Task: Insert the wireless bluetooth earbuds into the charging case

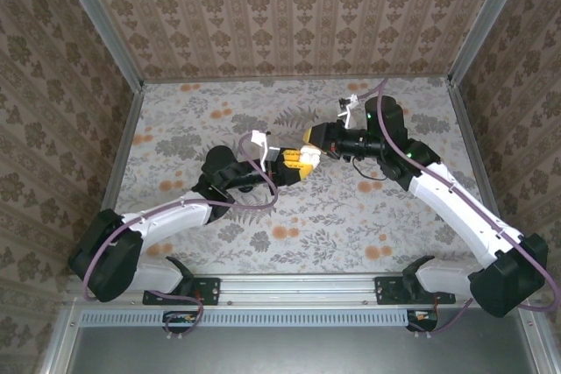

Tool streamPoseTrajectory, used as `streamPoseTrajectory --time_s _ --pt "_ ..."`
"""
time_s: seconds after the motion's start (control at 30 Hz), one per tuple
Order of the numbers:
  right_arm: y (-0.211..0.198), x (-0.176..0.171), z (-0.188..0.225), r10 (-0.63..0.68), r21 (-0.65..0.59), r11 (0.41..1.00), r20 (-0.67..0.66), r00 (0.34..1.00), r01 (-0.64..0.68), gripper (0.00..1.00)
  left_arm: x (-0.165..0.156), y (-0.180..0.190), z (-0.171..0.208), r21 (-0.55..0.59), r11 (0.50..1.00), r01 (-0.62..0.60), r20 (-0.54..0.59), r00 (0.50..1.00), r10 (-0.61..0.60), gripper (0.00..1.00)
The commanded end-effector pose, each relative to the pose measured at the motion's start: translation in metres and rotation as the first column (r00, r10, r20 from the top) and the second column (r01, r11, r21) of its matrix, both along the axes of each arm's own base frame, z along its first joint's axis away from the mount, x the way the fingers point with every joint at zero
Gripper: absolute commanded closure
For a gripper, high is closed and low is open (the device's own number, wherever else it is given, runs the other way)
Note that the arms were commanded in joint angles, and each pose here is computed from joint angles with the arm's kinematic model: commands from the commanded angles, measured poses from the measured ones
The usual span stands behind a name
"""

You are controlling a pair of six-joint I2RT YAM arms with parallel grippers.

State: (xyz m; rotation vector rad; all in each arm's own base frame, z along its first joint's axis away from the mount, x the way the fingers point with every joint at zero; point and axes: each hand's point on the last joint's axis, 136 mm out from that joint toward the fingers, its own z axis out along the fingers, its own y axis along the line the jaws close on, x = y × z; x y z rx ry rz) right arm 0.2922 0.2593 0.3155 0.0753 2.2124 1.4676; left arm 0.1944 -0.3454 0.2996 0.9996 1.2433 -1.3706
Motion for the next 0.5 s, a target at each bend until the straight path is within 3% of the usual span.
streamPoseTrajectory --time_s 0.0,0.27,0.47 --pt "0.018 -0.041 0.019 0.170 0.055 0.984 0.037 0.985 -0.172 0.80 0.015 -0.002 0.016 -0.033 0.998 -0.049 -0.005 0.999 0.048 1.00" --pt "0.017 -0.054 0.029 0.200 0.037 0.978 0.095 0.975 -0.204 0.80 0.026 -0.001 0.012 -0.021 0.995 -0.095 -0.037 0.995 0.094 1.00" --pt "0.013 -0.053 0.007 0.191 -0.040 0.981 0.055 0.980 -0.189 0.80 0.031 0.000 0.014 -0.029 0.993 -0.116 -0.052 0.992 0.114 1.00"
